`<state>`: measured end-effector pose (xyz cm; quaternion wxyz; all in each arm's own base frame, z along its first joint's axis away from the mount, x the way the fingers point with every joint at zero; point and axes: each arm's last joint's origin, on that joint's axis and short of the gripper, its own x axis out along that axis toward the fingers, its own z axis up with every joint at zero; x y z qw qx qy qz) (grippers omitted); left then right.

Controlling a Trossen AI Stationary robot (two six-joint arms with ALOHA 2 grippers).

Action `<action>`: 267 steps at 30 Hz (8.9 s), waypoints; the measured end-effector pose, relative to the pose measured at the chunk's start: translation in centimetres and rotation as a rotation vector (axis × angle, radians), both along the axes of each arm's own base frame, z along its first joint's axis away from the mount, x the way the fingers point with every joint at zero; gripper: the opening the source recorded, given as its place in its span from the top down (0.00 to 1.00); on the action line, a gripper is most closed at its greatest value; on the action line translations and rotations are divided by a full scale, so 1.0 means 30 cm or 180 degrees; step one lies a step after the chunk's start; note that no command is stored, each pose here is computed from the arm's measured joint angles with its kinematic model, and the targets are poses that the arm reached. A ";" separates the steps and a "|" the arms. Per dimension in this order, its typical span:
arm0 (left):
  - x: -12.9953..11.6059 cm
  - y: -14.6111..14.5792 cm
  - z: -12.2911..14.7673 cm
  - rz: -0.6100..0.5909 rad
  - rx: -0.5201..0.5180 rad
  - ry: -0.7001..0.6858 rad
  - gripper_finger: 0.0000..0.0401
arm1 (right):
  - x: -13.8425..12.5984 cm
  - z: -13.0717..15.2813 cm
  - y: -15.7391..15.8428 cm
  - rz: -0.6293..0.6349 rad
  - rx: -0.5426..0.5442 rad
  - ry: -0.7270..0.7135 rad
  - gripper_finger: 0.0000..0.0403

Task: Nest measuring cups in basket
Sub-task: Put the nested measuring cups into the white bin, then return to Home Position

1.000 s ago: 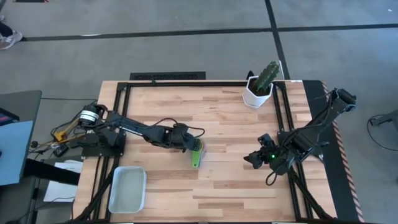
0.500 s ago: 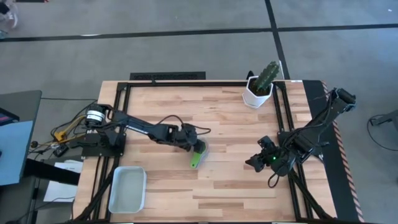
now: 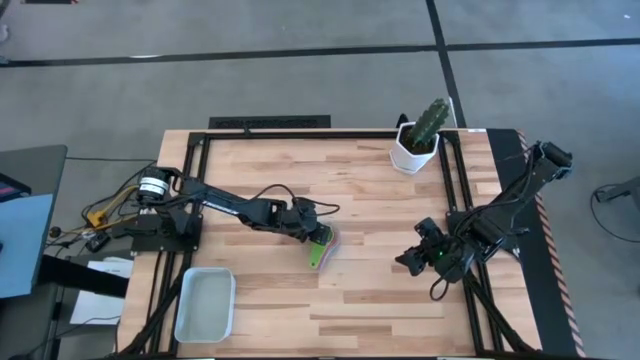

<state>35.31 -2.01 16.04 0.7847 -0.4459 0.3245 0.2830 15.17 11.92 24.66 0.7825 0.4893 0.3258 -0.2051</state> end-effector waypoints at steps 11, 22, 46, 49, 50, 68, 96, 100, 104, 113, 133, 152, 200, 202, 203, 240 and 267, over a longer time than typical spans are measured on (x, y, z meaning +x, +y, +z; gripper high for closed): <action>0.000 -0.001 -0.002 -0.0025 -0.0007 0.0006 0.76 | -0.002 -0.002 -0.002 -0.0005 -0.0026 0.0022 0.38; -0.034 -0.009 0.067 -0.0293 -0.0231 -0.0008 0.77 | -0.002 -0.001 -0.001 0.0000 -0.0025 0.0013 0.38; -0.559 -0.277 0.406 -0.0857 -0.0481 0.0680 0.78 | 0.005 0.000 -0.007 0.0048 -0.0110 -0.0006 0.38; -0.606 -0.307 0.414 -0.0896 -0.0546 0.0745 0.78 | 0.010 0.000 -0.012 0.0014 -0.0102 -0.0016 0.38; -0.620 -0.316 0.416 -0.0915 -0.0561 0.0762 0.78 | 0.012 0.001 -0.014 0.0002 -0.0096 -0.0021 0.38; -0.836 -0.441 0.379 -0.1059 -0.0502 0.1095 0.78 | 0.035 0.004 -0.039 -0.0168 -0.0060 -0.0056 0.38; -0.885 -0.467 0.128 -0.1171 -0.0686 0.1136 0.78 | 0.043 0.008 -0.041 -0.0197 -0.0002 -0.0108 0.38; -0.886 -0.470 0.119 -0.1176 -0.0753 0.1144 0.77 | 0.044 0.008 -0.041 -0.0198 -0.0001 -0.0111 0.38; -0.885 -0.473 0.120 -0.1176 -0.0798 0.1152 0.74 | 0.044 0.008 -0.042 -0.0203 -0.0003 -0.0111 0.38; -0.884 -0.487 0.168 -0.1274 -0.0918 0.1253 0.68 | 0.054 0.011 -0.051 -0.0152 -0.0095 -0.0147 0.38; -0.791 -0.262 0.512 -0.1384 0.0693 -0.0127 0.71 | 0.176 0.146 -0.090 0.0914 -0.1609 -0.1359 0.46; -0.423 0.137 0.652 -0.0909 0.2769 -0.1332 0.94 | 0.263 0.233 -0.480 0.1312 -0.2836 -0.2113 0.82; -0.887 0.148 0.189 -0.0903 0.3529 -0.1910 1.00 | -0.167 -0.147 -0.397 0.1090 -0.3123 -0.2662 0.99; -0.887 0.148 0.174 -0.0893 0.3527 -0.1892 1.00 | -0.169 -0.164 -0.398 0.1085 -0.3119 -0.2659 0.99; -0.888 0.148 0.169 -0.0893 0.3521 -0.1885 1.00 | -0.170 -0.169 -0.398 0.1081 -0.3121 -0.2670 0.99; -0.865 0.159 0.059 -0.0737 0.3615 -0.1827 1.00 | -0.183 -0.244 -0.397 0.1287 -0.3192 -0.2538 0.98; -0.854 0.156 0.020 -0.0973 0.3270 -0.1700 1.00 | -0.182 -0.261 -0.395 0.1464 -0.3266 -0.2400 0.88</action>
